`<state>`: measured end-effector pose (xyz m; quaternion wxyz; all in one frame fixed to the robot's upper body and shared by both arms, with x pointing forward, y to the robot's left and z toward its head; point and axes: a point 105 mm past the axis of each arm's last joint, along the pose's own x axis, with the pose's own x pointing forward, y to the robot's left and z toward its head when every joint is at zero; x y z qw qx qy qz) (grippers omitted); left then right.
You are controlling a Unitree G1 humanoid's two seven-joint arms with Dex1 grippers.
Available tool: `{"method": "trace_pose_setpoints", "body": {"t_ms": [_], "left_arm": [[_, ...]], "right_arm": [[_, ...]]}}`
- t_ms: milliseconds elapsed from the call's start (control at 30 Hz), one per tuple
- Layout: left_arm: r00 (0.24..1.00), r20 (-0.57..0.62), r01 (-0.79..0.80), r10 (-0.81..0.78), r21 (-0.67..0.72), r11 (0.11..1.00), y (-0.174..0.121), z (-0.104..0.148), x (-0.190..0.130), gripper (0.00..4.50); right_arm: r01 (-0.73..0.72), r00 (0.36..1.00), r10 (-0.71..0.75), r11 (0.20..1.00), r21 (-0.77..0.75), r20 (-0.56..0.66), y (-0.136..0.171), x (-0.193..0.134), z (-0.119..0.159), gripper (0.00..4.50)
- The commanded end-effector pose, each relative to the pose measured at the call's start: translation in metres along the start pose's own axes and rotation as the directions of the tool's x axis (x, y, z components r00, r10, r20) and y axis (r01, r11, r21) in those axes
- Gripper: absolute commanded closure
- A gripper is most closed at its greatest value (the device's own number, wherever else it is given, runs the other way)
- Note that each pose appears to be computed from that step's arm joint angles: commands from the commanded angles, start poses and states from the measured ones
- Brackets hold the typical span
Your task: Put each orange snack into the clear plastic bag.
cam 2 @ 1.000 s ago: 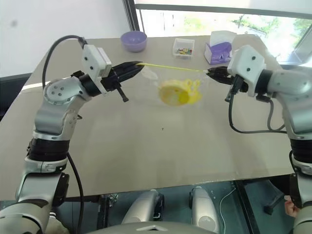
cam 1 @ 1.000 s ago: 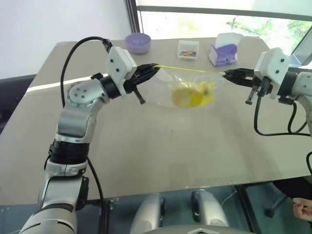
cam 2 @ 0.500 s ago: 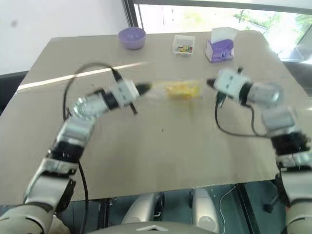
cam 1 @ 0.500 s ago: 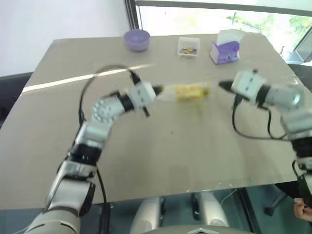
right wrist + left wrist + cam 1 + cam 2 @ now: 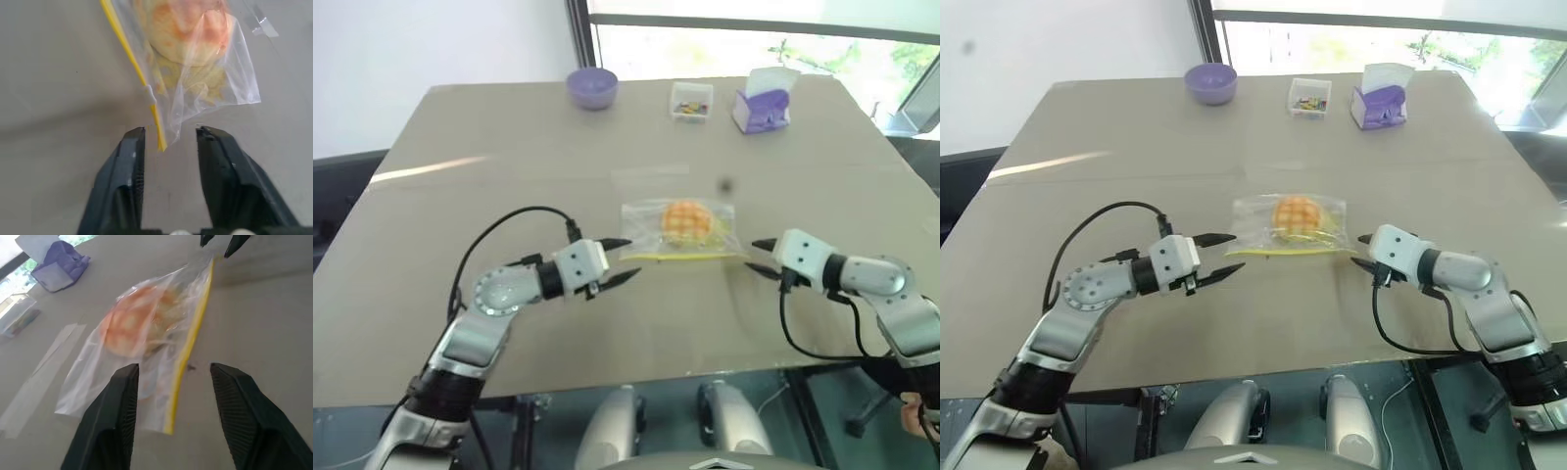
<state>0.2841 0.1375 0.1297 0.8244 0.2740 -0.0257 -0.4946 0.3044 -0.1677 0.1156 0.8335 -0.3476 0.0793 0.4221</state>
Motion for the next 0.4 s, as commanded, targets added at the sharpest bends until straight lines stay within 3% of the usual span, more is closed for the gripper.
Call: {"method": "trace_pose_setpoints", "body": {"t_ms": [33, 67, 100, 233, 400], "left_arm": [[1.000, 0.010, -0.023, 0.024, -0.128, 0.992, 0.006, 0.010, -0.024, 0.34], [1.000, -0.006, -0.028, 0.028, -0.177, 0.984, 0.006, 0.008, -0.032, 0.02], [0.999, -0.019, -0.040, 0.037, -0.227, 0.973, 0.008, 0.007, -0.042, 0.00], [0.997, -0.055, -0.067, 0.052, -0.322, 0.944, 0.012, 0.007, -0.067, 0.00], [0.996, -0.071, -0.072, 0.050, -0.368, 0.927, 0.015, 0.007, -0.074, 0.00]], "right_arm": [[0.055, 0.997, -0.057, 0.997, 0.049, 0.043, -0.013, -0.025, 0.013, 0.94], [0.068, 0.996, -0.072, 0.994, 0.081, 0.051, -0.015, -0.031, 0.013, 0.48], [0.068, 0.995, -0.077, 0.989, 0.131, 0.065, -0.017, -0.043, 0.015, 0.22], [0.047, 0.995, -0.066, 0.969, 0.241, 0.073, -0.012, -0.078, 0.018, 0.22], [0.077, 0.993, -0.099, 0.957, 0.279, 0.066, -0.014, -0.090, 0.020, 0.22]]}}
